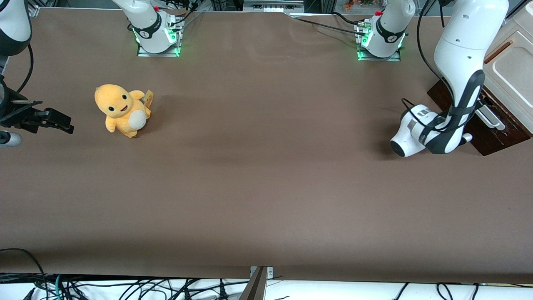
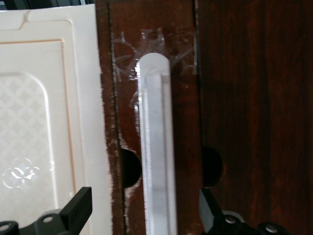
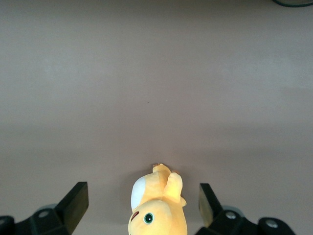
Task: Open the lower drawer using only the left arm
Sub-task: 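Close the left gripper around the white drawer handle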
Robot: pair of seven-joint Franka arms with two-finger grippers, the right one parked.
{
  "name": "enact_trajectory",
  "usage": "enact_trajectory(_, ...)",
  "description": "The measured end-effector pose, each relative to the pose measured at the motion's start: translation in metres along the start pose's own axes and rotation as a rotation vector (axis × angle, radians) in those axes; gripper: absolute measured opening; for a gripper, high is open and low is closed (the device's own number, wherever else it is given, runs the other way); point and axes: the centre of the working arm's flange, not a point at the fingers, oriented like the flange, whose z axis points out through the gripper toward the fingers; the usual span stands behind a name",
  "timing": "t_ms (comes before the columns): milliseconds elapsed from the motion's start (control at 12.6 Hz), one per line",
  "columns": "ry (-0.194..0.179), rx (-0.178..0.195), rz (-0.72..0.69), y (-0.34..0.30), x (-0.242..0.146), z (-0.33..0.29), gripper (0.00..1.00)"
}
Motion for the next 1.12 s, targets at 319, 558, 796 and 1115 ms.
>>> enact_trajectory(319, -0.016, -0.005, -0.004, 0.001, 0.003, 0.008, 0.69)
enact_trajectory(558, -0.016, -0.019, -0.006, 0.003, 0.005, 0.010, 0.55)
enact_trajectory(796, -0.025, -0.025, -0.009, 0.003, 0.007, 0.015, 0.45)
enact_trajectory(1115, -0.026, -0.034, -0.024, 0.000, 0.012, 0.014, 0.25)
